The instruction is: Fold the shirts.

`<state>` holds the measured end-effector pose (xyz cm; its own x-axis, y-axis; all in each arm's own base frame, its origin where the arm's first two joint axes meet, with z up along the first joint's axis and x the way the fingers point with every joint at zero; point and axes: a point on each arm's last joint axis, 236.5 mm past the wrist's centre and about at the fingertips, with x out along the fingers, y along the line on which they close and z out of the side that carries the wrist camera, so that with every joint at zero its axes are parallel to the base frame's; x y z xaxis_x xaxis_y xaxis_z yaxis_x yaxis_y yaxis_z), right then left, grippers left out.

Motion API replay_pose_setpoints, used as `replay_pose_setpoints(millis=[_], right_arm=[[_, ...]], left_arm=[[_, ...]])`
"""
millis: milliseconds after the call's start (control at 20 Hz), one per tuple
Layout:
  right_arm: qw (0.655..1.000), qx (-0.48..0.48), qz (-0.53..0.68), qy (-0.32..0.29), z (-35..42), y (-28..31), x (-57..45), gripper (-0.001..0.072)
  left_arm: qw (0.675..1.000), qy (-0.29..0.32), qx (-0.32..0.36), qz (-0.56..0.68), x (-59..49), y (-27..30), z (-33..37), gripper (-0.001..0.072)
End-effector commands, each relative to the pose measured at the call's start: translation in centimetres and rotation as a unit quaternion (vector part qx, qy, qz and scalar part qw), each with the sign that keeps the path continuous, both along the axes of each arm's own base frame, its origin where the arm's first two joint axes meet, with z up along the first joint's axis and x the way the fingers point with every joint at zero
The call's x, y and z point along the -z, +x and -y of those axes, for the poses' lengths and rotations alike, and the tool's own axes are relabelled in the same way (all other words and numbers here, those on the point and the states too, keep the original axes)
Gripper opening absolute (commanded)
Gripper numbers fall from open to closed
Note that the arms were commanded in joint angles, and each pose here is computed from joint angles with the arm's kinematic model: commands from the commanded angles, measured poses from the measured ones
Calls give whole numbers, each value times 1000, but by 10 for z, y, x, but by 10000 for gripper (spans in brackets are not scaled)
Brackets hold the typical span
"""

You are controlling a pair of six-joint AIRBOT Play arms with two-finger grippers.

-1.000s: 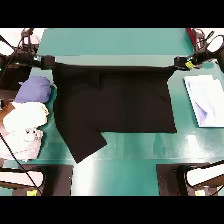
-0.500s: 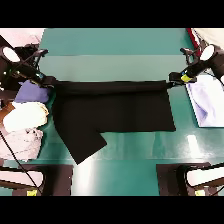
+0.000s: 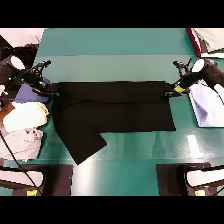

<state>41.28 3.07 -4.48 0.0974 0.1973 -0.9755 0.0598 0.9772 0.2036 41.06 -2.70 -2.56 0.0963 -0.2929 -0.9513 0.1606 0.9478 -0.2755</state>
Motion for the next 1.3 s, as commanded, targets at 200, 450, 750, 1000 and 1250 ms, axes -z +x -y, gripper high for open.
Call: replay_pose_setpoints(millis=[200, 450, 750, 1000, 1250], right_arm=[[1000, -9, -9, 17, 17, -40, -53, 359], [999, -4, 48, 8, 32, -53, -105, 359], [997, -24, 78, 3, 20, -50, -118, 359], [996, -33, 84, 3, 13, -47, -119, 359], [996, -32, 83, 3, 14, -48, -119, 359]], left_arm=[[996, 19, -31, -77, -13, -46, -8, 492], [994, -15, -86, -58, -11, -115, 15, 492], [983, -16, -164, -86, 31, -205, 23, 492], [978, -28, -176, -106, 52, -224, 31, 492], [972, -78, -202, -87, 58, -213, 49, 492]])
